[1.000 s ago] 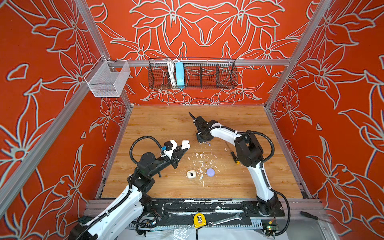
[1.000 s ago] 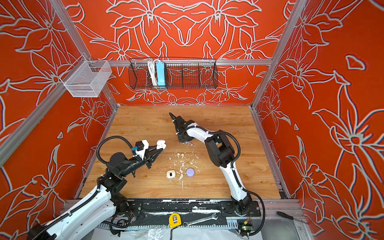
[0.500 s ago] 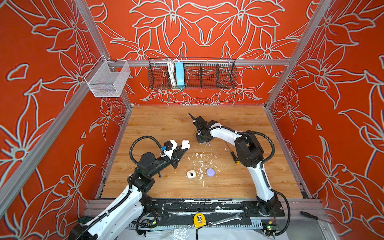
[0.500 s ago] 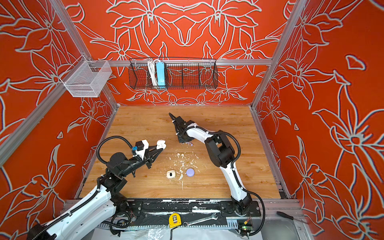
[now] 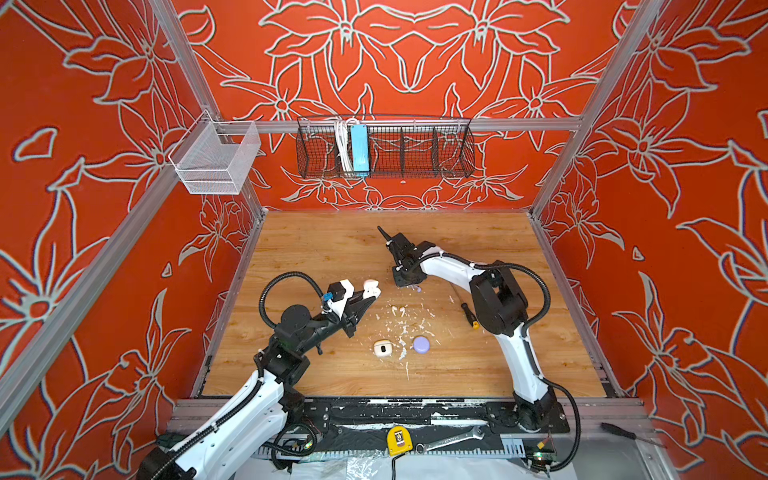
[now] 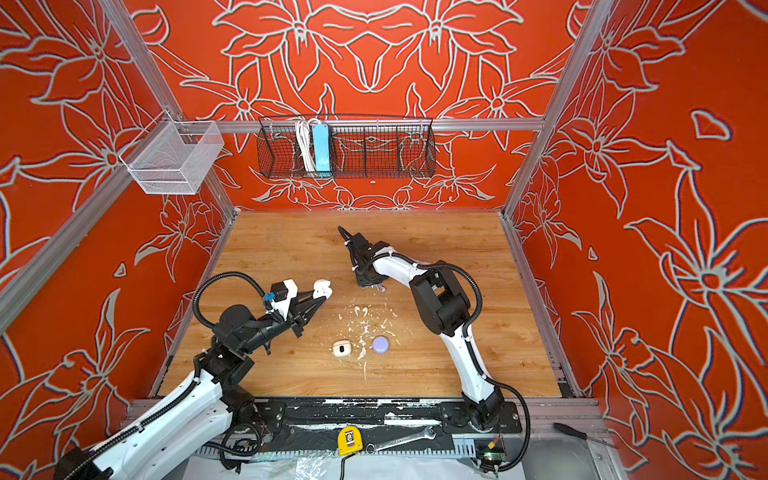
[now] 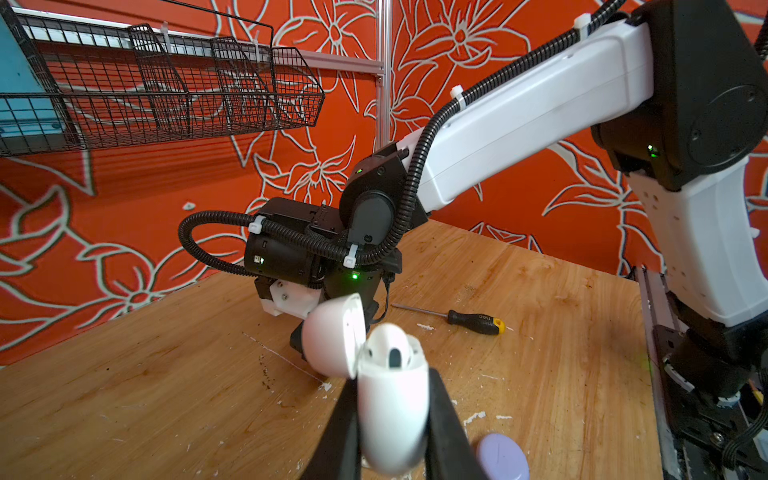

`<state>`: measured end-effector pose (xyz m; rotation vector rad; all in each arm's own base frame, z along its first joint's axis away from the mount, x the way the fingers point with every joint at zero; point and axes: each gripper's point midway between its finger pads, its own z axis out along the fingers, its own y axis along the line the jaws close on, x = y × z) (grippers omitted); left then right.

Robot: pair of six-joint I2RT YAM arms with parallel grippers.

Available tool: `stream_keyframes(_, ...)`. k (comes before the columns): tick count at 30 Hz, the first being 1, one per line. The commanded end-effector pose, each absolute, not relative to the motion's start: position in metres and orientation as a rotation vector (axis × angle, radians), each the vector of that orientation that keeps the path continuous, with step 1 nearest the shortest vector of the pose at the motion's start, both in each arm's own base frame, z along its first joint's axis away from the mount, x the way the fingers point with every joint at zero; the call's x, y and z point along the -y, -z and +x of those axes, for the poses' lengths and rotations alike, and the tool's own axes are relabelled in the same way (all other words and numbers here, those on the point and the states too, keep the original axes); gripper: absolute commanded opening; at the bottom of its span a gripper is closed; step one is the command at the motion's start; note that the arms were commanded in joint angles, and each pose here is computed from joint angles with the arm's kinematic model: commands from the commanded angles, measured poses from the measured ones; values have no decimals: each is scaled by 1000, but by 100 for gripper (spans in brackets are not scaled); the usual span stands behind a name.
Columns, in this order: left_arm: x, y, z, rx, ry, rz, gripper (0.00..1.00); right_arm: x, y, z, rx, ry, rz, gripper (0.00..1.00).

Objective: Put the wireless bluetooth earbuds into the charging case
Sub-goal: 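Lower the open right gripper onto a white earbud on the table, then close the right gripper on the earbud and lift it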

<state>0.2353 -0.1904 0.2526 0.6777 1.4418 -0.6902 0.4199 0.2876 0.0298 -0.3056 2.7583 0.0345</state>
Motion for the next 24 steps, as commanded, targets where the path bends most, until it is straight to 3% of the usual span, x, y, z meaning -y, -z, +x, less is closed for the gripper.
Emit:
stream_keyframes(1, 191, -258, 235, -1411, 689, 674, 0, -290, -55, 410, -2732, -91, -268, 17)
stream_keyframes(13, 188, -259, 234, -1394, 711, 634, 0, -312, -201, 383, -2318, -437, -166, 17)
stream_keyframes(20, 192, -270, 224, -1338, 777, 640, 0, -326, -310, 318, -1909, -633, -190, 16)
stream_keyframes(24, 193, -275, 218, -1307, 800, 647, 0, -317, -347, 280, -1759, -732, -171, 16)
